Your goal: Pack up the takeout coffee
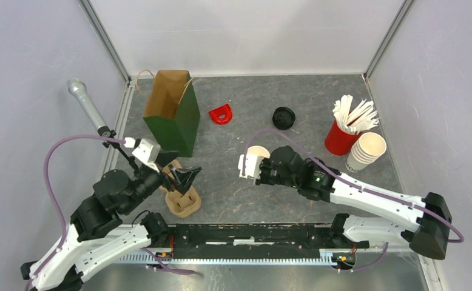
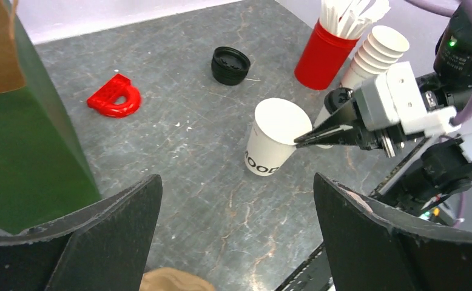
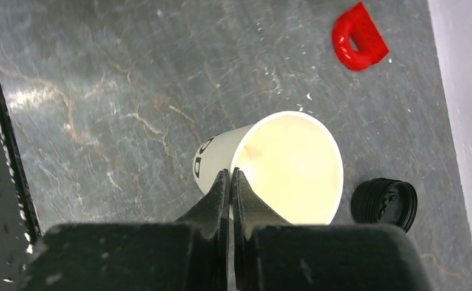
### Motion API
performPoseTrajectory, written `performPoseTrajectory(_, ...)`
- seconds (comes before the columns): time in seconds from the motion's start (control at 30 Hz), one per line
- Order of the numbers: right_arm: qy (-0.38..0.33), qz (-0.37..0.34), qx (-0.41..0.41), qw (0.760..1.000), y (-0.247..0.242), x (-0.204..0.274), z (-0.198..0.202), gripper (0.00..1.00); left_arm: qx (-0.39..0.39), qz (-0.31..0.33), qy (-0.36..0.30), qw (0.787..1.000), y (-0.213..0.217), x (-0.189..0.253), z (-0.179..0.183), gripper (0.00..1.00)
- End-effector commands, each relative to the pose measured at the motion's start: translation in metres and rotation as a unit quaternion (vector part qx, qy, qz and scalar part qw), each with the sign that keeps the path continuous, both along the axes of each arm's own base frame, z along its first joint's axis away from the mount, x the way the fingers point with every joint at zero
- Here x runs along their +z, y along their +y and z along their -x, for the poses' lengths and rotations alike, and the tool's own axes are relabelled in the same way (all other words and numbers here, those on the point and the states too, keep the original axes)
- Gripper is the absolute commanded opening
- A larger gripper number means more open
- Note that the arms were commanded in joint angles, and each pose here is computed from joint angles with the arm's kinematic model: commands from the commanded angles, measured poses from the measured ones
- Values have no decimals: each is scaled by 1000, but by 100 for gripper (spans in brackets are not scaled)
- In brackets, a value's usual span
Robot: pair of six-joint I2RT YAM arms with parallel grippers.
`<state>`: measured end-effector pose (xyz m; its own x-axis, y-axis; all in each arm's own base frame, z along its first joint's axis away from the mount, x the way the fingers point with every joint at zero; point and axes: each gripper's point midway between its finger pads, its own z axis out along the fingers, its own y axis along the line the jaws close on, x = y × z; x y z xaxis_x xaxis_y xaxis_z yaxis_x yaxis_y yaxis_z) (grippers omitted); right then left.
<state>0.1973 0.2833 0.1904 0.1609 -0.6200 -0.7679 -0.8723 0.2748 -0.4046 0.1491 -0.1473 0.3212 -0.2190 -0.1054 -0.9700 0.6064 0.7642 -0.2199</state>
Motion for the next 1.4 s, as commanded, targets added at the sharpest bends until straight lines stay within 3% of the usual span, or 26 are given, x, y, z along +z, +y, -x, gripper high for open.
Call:
performPoseTrajectory(0.0, -77, 28, 38, 996, 18, 0, -1, 2, 15, -52, -36, 998, 17, -16, -2, 100)
performPoseTrajectory(0.1, -87, 64, 58, 992, 23, -17, 8, 3, 23, -67, -33, 997, 22, -27, -3, 100)
performPoseTrajectory(0.5, -80, 86, 89, 989, 23, -58, 20, 6, 25, -82, -26, 996, 22, -44, -5, 100)
performPoseTrajectory(0.57, -79, 85, 88, 989, 22, -59, 21, 10, 26, -81, -26, 996, 22, -43, -5, 100)
performPoseTrajectory(0.7, -76, 60, 73, 993, 22, -43, 21, 29, 26, -74, -24, 997, 21, -41, -5, 100)
performPoseTrajectory(0.87, -87, 0, 33, 996, 19, -4, 16, 30, 24, -57, -13, 998, 18, -35, -3, 100)
performPoseTrajectory(1.1, -84, -112, -105, 985, -10, 51, -34, 33, -13, -19, 13, 1000, 1, -36, 6, 100)
performPoseTrajectory(1.23, -65, -133, -278, 949, -63, 48, -99, 29, -32, -28, 22, 999, -7, -48, 8, 100)
performPoseTrajectory(1.37, -6, -142, -329, 934, -82, 27, -143, 27, -46, -43, 36, 997, -12, -63, 11, 100)
